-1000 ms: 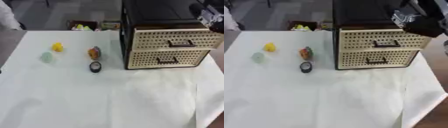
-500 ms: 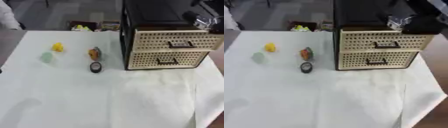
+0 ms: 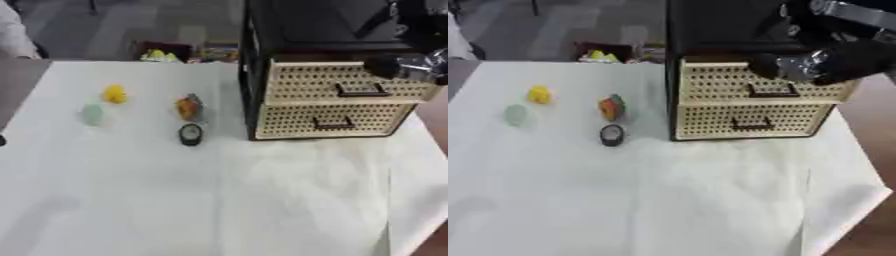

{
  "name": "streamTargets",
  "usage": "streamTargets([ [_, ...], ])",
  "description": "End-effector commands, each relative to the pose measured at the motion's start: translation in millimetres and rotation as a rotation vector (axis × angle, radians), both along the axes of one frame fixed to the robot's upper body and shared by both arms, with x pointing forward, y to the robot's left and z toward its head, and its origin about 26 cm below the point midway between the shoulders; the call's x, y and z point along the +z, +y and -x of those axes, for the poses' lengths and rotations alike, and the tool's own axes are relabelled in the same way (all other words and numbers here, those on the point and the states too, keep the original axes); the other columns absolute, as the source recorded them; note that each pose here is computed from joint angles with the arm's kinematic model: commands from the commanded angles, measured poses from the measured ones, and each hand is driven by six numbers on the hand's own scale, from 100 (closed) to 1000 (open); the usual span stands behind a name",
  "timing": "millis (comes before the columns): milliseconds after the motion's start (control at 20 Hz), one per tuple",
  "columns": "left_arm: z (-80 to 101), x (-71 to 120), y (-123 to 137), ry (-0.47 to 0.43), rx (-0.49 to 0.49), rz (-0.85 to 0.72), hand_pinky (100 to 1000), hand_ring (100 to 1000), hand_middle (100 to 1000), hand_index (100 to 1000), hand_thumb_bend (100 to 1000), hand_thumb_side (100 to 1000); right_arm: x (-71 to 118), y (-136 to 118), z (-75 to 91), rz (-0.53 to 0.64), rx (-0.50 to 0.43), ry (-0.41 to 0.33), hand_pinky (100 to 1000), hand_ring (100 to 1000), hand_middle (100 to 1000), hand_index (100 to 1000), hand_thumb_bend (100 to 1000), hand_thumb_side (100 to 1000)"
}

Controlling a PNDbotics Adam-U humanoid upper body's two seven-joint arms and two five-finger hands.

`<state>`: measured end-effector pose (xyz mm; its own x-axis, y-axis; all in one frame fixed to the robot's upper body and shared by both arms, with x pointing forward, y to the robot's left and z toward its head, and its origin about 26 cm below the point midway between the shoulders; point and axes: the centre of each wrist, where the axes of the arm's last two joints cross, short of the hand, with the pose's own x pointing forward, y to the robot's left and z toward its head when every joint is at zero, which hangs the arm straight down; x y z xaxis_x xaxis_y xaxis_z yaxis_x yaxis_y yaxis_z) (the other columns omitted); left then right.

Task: Pick up objects from table and place into drawer.

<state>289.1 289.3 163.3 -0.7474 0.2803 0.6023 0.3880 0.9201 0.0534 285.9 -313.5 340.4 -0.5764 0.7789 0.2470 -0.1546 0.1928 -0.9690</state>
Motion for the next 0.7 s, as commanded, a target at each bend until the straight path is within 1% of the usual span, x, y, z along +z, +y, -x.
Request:
streamTargets([
  [50,1.9,9.3,3.7,-0.028,0.005,-0.026,485,591,573,734,100,962,13.6,0.1,6.5,0.035,0.018,0.022,100,100,100,788,434,765],
  [250,1.8,9.7,4.1,-0.027,0.006,-0.027,484,590,572,732,100,963,12.7,-2.0,5.1,0.025,0.02,0.075,100,100,100,752,434,765],
  [550,1.8,9.9,4.2,-0.023,0.007,-0.03,483,590,571,728,100,964,9.5,-4.7,3.2,0.05,0.028,0.148,100,100,100,770,434,765],
  [700,1.7,9.8,3.9,-0.024,0.006,-0.031,483,589,569,723,100,964,4.8,-6.5,0.8,0.063,0.015,0.182,100,100,100,774,434,765],
])
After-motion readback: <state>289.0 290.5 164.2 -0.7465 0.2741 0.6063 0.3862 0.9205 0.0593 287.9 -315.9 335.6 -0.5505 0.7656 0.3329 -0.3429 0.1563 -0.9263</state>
